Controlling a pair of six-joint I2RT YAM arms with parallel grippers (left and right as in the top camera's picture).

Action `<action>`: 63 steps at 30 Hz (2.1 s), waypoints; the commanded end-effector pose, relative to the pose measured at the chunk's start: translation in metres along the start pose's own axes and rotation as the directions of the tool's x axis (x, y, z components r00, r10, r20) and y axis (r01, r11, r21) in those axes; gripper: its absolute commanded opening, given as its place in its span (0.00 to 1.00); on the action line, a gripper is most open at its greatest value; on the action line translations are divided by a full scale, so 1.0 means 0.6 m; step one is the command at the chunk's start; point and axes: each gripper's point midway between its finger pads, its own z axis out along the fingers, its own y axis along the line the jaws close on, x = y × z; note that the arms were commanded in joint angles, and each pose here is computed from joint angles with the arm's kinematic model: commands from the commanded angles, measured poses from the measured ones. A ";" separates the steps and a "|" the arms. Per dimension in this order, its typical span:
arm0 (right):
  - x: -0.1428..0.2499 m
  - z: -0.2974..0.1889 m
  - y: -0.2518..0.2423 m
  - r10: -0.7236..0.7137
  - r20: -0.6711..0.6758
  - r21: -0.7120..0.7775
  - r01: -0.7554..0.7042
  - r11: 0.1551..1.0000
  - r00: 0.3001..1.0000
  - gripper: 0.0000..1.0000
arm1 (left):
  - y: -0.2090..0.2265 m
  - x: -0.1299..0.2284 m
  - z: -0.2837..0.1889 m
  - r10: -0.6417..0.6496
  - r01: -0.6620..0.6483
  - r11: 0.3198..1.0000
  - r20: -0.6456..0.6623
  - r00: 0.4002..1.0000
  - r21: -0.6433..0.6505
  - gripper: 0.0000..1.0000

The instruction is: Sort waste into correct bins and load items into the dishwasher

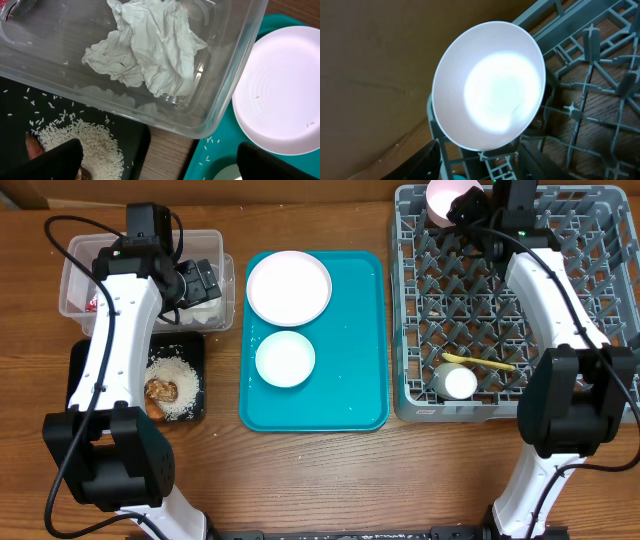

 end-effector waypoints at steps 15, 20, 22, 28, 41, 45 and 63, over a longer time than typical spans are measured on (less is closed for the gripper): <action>0.005 0.055 -0.052 0.030 0.041 0.087 -0.033 0.996 0.999 0.49 | 0.002 -0.014 -0.012 0.011 -0.011 1.000 0.032 0.999 -0.004 1.00; 0.001 0.057 -0.054 0.031 0.048 0.085 -0.035 0.996 0.998 0.43 | 0.002 -0.014 -0.012 0.011 -0.011 1.000 0.032 0.999 -0.004 1.00; -0.001 0.057 -0.057 0.033 0.049 0.088 -0.038 0.995 0.998 0.37 | 0.002 -0.014 -0.012 0.011 -0.011 1.000 0.032 0.999 -0.004 1.00; 0.005 0.061 -0.068 0.037 0.035 0.106 -0.040 0.994 0.999 0.22 | 0.002 -0.014 -0.012 0.011 -0.011 1.000 0.032 0.999 -0.004 1.00; 0.009 0.064 -0.072 0.033 0.028 0.112 -0.036 0.993 0.999 0.04 | 0.002 -0.014 -0.012 0.011 -0.011 1.000 0.032 0.999 -0.004 1.00; 0.008 0.064 -0.072 0.002 0.025 0.113 -0.004 0.994 1.000 0.04 | 0.002 -0.014 -0.012 0.011 -0.011 1.000 0.032 0.999 -0.004 1.00; -0.069 -0.089 -0.009 -0.217 0.175 0.210 0.179 0.961 0.960 0.04 | 0.002 -0.014 -0.012 0.011 -0.011 1.000 0.032 0.999 -0.004 1.00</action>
